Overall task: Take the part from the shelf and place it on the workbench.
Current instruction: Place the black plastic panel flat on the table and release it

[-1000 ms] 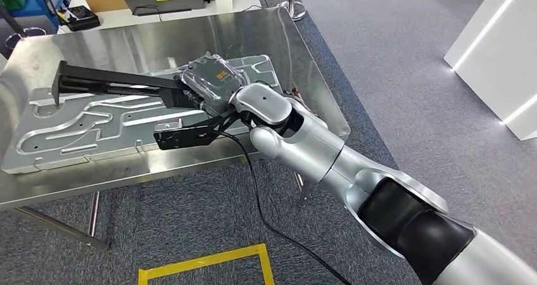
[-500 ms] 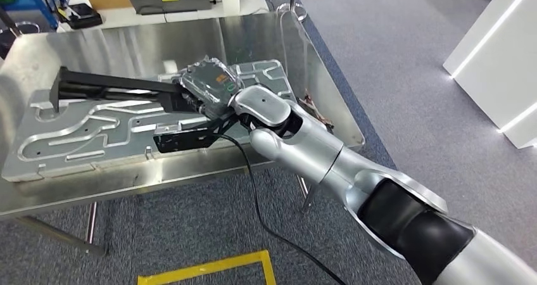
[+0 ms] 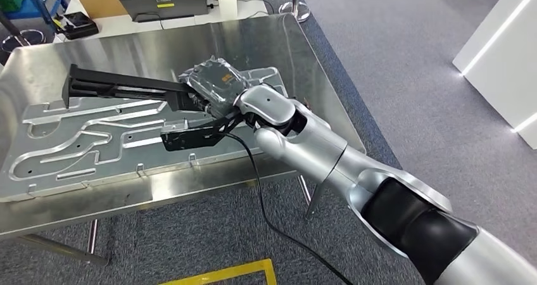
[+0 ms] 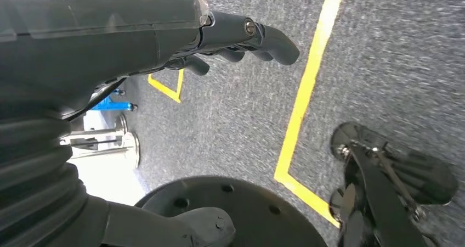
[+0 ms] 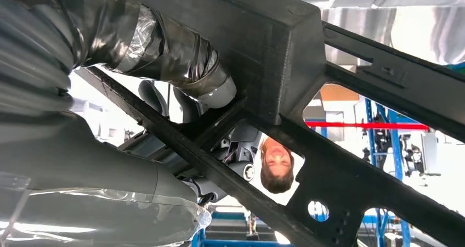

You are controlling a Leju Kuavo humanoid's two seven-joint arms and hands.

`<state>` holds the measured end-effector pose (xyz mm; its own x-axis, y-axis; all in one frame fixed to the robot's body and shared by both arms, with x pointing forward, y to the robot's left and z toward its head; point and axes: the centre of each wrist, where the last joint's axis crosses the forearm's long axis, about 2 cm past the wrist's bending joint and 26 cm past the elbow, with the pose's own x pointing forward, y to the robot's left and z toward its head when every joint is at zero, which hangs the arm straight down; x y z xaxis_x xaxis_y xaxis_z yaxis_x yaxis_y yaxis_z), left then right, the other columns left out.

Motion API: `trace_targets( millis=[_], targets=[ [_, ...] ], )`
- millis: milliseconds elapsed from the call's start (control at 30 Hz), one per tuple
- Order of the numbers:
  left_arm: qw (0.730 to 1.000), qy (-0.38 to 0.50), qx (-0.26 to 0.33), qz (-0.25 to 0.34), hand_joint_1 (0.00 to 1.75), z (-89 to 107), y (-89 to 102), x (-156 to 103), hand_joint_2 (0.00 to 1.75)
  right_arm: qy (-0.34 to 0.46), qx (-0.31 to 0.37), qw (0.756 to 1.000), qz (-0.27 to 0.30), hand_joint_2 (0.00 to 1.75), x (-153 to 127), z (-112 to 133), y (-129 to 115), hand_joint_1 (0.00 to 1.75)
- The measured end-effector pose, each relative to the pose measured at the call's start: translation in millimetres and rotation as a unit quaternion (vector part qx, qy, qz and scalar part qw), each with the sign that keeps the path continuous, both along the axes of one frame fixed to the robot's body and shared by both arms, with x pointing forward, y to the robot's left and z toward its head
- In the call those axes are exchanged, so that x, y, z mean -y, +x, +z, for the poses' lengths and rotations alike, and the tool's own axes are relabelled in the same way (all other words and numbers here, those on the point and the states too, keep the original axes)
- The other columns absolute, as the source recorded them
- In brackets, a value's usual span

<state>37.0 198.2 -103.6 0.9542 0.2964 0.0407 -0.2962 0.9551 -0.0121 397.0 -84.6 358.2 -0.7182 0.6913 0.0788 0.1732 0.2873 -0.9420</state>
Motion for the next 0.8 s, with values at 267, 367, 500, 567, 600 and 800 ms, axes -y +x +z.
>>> trace_targets(
  millis=[267,367,500,567,600,800],
  targets=[
    [1.0,0.0,-0.004,0.01,0.0,-0.4,-3.1,-0.5,1.75,-0.002,-0.007,1.0,0.001,1.75,0.3,-5.1,-0.4,1.75],
    [1.0,0.0,-0.004,0.011,0.0,-0.3,-2.4,-0.3,1.75,-0.001,-0.007,1.0,0.001,1.75,0.4,-4.6,-0.4,1.75],
    [1.0,-0.001,-0.004,0.014,0.0,-0.2,-2.3,0.3,1.75,0.0,-0.005,1.0,0.002,1.75,1.1,-1.9,0.0,1.75],
    [1.0,-0.002,-0.004,0.016,0.0,-0.1,-1.9,0.3,1.75,-0.001,-0.009,1.0,0.0,1.75,2.6,-4.1,0.4,1.75],
    [1.0,-0.002,-0.004,0.017,0.0,-0.2,-2.2,0.3,1.75,-0.001,-0.011,1.0,0.0,1.75,3.4,-5.8,0.6,1.75],
    [1.0,-0.002,-0.005,0.022,0.0,-0.1,-2.5,0.7,1.75,-0.004,-0.015,1.0,-0.005,1.75,8.1,-8.1,2.7,1.75]
  ],
)
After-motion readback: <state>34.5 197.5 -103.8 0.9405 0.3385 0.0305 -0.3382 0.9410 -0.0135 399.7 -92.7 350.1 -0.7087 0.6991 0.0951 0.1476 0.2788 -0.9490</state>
